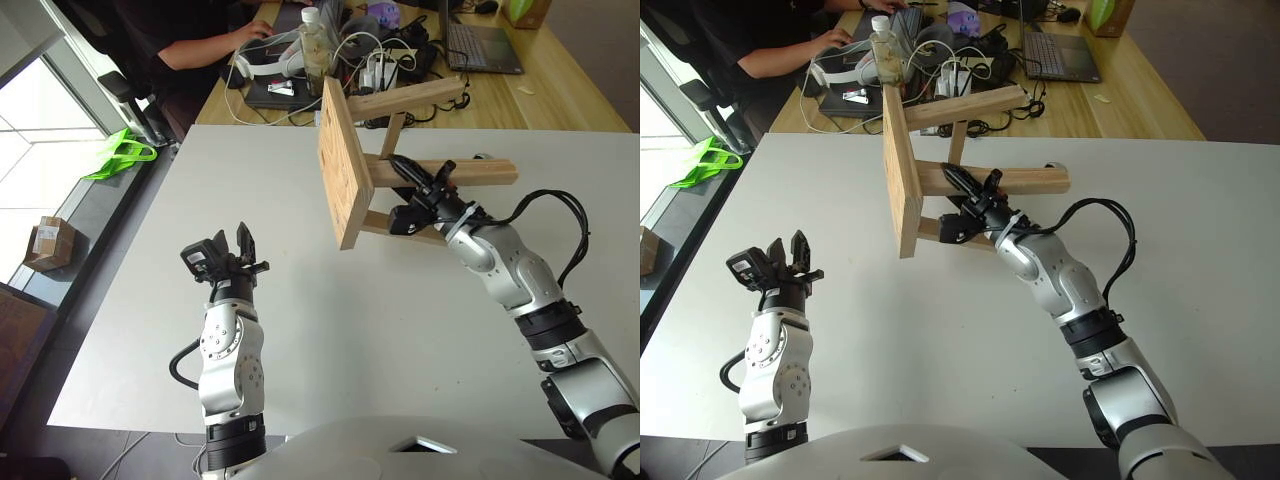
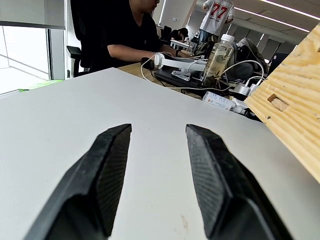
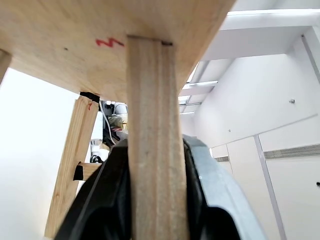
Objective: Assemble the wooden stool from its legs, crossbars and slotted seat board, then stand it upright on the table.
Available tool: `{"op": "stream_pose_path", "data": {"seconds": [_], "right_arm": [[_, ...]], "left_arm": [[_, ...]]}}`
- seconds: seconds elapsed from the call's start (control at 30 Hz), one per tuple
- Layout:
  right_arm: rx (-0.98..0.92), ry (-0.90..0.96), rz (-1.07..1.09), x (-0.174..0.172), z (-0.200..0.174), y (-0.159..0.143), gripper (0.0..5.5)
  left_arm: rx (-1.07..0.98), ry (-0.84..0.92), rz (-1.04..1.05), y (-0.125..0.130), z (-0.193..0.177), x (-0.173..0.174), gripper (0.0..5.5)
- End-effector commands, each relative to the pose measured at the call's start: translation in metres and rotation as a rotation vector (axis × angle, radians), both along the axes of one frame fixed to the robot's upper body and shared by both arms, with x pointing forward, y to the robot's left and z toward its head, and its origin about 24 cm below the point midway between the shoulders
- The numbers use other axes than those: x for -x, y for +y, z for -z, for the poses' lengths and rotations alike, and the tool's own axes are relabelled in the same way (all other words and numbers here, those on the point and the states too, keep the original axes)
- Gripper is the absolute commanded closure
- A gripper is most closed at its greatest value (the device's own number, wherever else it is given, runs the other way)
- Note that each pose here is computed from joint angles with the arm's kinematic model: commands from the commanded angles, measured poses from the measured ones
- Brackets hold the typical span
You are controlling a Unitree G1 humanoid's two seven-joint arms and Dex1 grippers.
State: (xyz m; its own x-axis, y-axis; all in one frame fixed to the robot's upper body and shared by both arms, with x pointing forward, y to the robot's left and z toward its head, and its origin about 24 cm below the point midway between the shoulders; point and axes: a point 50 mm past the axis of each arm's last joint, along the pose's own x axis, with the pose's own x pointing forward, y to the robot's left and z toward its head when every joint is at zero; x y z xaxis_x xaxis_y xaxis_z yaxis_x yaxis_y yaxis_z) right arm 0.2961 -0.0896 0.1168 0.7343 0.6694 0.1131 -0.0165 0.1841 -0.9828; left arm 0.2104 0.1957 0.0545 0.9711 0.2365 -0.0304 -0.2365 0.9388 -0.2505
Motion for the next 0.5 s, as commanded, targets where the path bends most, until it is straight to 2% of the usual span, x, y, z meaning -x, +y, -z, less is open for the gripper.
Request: {"op": "stream_pose_path", "data": {"seconds": [0.03, 0.23, 0.5], "right_arm": [[-0.146, 0.076, 0.007, 0.003, 0.001, 0.001, 4.45], [-0.405, 0.235, 0.013, 0.004, -0.001, 0.001, 4.45], [-0.866, 0.618, 0.176, -0.006, 0.025, -0.015, 4.46]], "left_arm": [[-0.001, 0.003, 0.004, 0.0, 0.0, -0.001, 3.47], [-0.001, 0.0, 0.007, 0.0, -0.001, -0.003, 3.47], [-0.004, 0.002, -0.003, 0.001, -0.001, -0.001, 3.47]]}}
